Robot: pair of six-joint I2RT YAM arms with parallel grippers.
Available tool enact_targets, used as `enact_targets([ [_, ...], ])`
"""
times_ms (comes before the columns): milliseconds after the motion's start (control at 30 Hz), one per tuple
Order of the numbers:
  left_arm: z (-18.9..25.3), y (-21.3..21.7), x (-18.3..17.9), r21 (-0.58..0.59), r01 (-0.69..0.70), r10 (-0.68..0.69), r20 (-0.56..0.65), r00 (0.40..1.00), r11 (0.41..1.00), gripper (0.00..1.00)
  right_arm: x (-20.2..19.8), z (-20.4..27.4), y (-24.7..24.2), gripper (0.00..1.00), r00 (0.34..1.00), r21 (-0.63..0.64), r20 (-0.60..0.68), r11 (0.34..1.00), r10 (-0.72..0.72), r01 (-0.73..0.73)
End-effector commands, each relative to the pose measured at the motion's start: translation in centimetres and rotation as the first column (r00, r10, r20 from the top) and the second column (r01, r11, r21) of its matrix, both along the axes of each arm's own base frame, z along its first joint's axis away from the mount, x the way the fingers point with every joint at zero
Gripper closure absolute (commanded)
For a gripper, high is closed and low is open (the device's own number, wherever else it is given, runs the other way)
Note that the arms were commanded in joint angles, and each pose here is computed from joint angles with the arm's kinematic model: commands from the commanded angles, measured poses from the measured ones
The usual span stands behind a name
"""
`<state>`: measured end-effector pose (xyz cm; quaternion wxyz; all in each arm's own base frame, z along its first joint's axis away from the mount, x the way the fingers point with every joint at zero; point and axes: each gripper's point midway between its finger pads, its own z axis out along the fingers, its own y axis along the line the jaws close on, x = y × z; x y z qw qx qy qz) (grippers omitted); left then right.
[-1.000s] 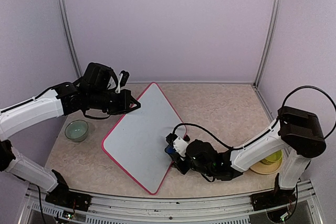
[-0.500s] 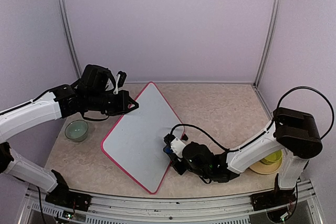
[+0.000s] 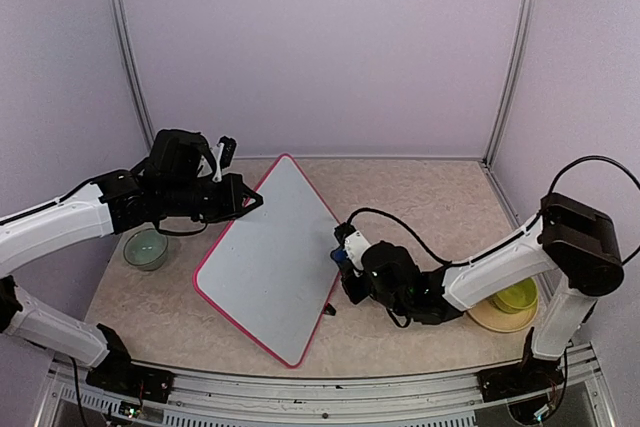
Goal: Erase the whiteboard
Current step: Erase the whiteboard at the center of the board.
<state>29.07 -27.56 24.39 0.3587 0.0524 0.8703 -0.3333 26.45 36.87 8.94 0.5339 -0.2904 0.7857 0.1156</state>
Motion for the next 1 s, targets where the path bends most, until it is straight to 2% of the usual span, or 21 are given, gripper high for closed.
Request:
enact_targets([
  [0,4.5,-0.4,0.3,-0.089,0.021,-0.009,0.132,0.991,0.996,1.0,1.4,4.1,-2.1,1.0,0.999,0.093,0.016,0.995,-0.034,0.033],
  [167,5.2,-0.8,1.4,-0.094,0.009,0.004,0.135,0.991,0.995,1.0,2.8,7.1,-3.9,1.0,0.997,0.113,0.052,0.992,-0.062,0.056],
  [367,5.3,-1.9,2.9,-0.096,0.005,0.007,0.117,0.993,0.995,1.0,2.9,8.2,-3.9,1.0,0.997,0.119,0.07,0.992,-0.04,0.031],
  [700,7.2,-2.6,4.5,-0.115,-0.001,0.016,0.127,0.992,0.993,1.0,3.0,6.0,-2.4,1.0,0.999,0.087,0.039,0.996,0.006,-0.009],
  [967,3.3,-3.3,4.9,-0.084,0.006,-0.001,0.06,0.998,0.996,1.0,3.9,2.7,0.2,1.0,0.998,0.067,0.017,0.996,0.052,-0.053],
])
